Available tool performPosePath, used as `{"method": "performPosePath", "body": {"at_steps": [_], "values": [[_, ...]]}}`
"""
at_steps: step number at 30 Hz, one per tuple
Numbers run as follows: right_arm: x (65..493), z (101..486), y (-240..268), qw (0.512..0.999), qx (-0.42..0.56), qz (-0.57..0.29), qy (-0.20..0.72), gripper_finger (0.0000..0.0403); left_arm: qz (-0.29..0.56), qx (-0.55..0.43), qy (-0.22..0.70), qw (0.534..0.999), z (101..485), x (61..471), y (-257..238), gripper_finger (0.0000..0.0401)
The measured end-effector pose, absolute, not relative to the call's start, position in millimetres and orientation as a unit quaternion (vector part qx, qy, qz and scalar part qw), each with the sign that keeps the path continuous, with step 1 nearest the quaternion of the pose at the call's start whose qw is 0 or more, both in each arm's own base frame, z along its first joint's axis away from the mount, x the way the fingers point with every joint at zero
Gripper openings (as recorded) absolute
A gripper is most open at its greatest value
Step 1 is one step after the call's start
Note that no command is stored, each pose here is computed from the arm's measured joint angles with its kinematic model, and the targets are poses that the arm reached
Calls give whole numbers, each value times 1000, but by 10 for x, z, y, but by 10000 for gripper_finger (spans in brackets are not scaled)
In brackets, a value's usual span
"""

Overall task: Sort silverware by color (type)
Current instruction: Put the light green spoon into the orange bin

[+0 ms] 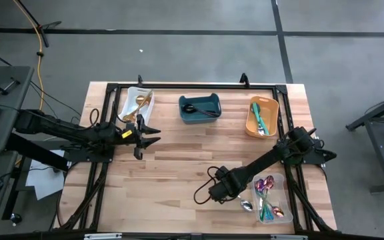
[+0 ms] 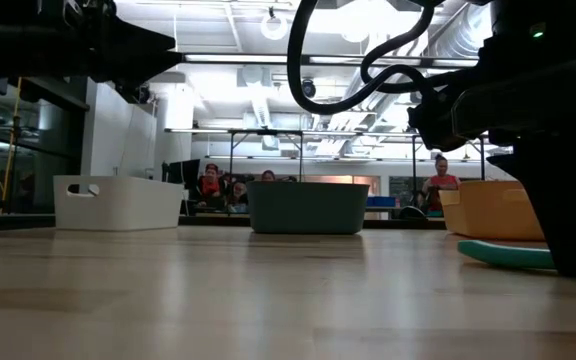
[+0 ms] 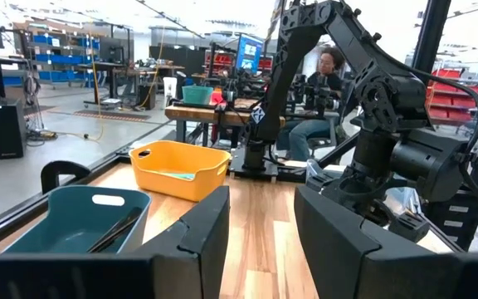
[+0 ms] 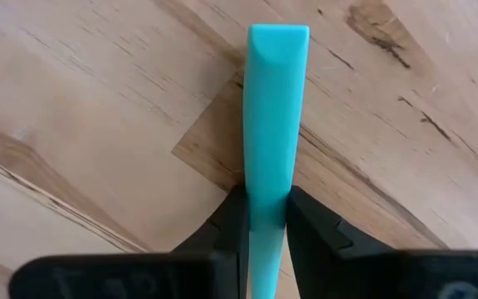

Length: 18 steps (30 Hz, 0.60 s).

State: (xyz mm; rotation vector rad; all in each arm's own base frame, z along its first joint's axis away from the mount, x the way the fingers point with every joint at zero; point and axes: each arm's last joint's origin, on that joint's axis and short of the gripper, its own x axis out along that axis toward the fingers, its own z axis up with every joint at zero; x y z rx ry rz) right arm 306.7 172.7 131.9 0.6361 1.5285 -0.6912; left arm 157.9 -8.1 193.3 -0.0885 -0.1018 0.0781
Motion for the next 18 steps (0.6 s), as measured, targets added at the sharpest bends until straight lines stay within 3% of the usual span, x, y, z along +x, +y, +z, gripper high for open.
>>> {"method": "performPosePath", "body": {"at_steps": [18], "values": [[3077, 1318, 1734, 627, 279, -293, 666, 49, 39, -44, -51, 997, 1933, 1579, -81, 129]]}}
